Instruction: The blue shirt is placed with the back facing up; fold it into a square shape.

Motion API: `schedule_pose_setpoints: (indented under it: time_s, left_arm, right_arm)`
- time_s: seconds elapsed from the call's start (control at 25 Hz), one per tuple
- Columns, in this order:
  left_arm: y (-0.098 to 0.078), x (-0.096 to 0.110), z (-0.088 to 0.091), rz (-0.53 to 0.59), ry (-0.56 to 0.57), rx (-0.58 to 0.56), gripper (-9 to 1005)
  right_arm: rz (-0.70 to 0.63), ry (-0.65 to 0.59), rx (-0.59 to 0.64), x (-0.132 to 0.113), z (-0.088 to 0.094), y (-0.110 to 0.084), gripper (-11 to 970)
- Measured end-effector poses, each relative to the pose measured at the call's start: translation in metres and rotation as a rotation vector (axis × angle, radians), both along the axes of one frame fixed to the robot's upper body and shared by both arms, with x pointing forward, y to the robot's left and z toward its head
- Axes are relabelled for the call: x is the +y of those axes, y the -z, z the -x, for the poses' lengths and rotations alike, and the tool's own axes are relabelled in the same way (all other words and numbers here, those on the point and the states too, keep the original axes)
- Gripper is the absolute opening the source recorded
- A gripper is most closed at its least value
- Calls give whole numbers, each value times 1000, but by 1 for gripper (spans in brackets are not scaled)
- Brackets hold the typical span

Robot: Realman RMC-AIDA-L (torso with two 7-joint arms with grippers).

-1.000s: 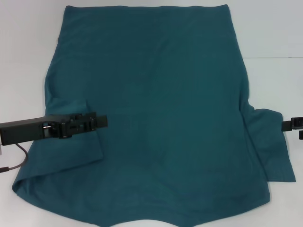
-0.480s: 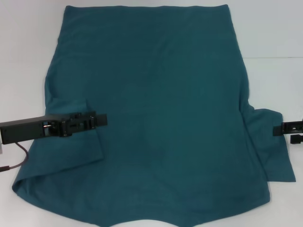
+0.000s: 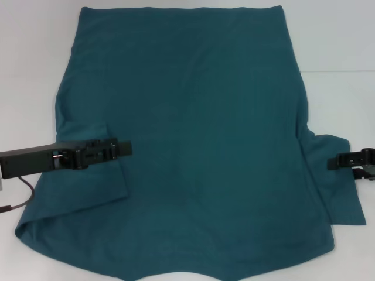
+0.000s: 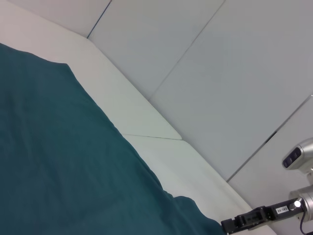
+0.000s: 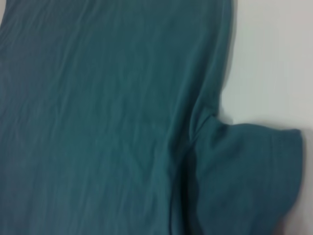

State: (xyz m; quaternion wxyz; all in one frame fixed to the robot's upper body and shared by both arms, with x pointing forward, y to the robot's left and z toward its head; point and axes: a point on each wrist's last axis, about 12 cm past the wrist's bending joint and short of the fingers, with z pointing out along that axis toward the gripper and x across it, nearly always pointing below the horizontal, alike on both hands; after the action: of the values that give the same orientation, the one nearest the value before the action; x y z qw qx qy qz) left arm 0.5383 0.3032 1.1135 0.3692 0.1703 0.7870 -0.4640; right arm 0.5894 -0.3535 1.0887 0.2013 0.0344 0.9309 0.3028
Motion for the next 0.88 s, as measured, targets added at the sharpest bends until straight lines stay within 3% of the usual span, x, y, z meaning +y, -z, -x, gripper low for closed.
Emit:
schedule_pose_setpoints:
  time_s: [0.44,0.64,0.88]
  left_arm:
    - [0,0,0,-1,-3,0,601]
    - [0,0,-1,-1,-5,1,601]
    - [-1,0,-1,3,-5,6,600]
  right_arm:
    - [-10,-1,-6,10,-5,0,784]
    - [-10,6,2,9,-4,1,592]
    - [-10,6,6,7,-3,1,463]
